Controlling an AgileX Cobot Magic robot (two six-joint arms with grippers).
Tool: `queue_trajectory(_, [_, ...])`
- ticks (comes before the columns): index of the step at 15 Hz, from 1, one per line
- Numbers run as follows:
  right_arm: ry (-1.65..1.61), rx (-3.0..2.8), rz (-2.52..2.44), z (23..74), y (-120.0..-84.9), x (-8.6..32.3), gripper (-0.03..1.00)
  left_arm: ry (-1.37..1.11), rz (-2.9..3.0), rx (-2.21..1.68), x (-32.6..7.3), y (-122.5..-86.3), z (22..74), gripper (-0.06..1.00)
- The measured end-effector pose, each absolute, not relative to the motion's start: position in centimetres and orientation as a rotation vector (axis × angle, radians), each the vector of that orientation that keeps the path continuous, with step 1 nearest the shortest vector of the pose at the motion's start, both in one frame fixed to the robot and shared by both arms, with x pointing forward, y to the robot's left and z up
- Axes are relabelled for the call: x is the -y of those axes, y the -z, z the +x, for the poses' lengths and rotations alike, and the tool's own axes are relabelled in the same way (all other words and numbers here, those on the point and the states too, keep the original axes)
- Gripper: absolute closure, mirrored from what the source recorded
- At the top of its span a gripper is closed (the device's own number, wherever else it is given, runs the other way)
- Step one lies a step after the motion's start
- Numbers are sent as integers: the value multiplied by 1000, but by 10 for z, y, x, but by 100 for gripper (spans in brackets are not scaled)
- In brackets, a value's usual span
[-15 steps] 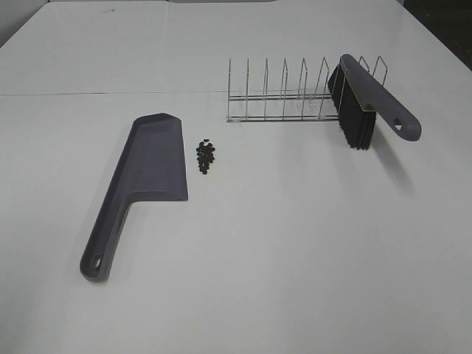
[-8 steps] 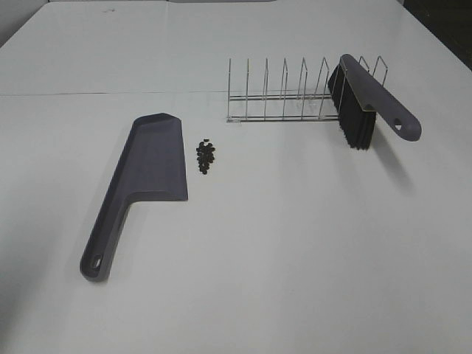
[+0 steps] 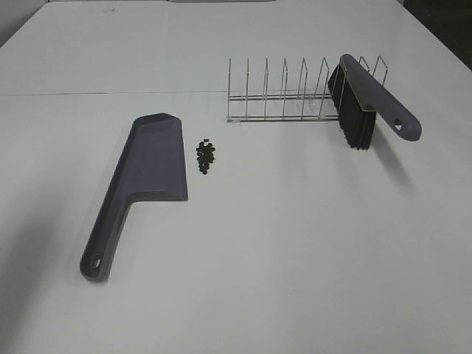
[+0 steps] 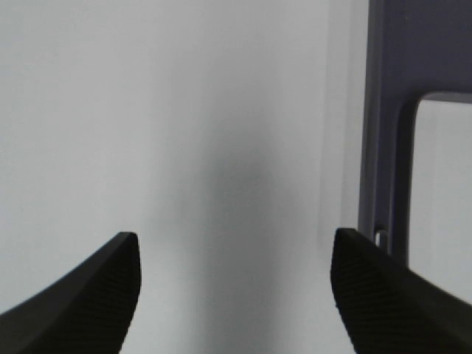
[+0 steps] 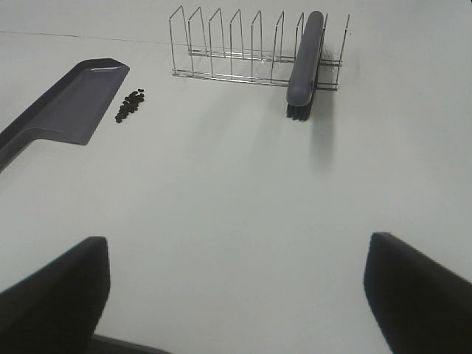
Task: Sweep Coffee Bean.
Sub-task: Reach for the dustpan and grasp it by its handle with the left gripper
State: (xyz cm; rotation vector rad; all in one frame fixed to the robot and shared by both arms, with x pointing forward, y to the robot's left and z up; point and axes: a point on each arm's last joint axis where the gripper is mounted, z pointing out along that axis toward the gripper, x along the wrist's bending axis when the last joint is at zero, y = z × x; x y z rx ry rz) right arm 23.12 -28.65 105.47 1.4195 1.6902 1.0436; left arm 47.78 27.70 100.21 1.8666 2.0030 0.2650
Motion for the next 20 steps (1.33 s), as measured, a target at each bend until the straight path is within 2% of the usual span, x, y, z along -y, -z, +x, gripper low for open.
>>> queue_trajectory(3, [-1044, -1690, 1420, 231, -1055, 286, 17, -126, 1947, -2019, -236, -985, 502, 28])
queue_trajectory(11, [-1044, -1690, 1420, 231, -1055, 286, 17, 11, 2151, -2027, -180, -938, 524, 22])
queue_trajectory(20, [-1044, -1690, 1420, 231, -1055, 286, 17, 34, 2223, -2058, -158, -898, 558, 22])
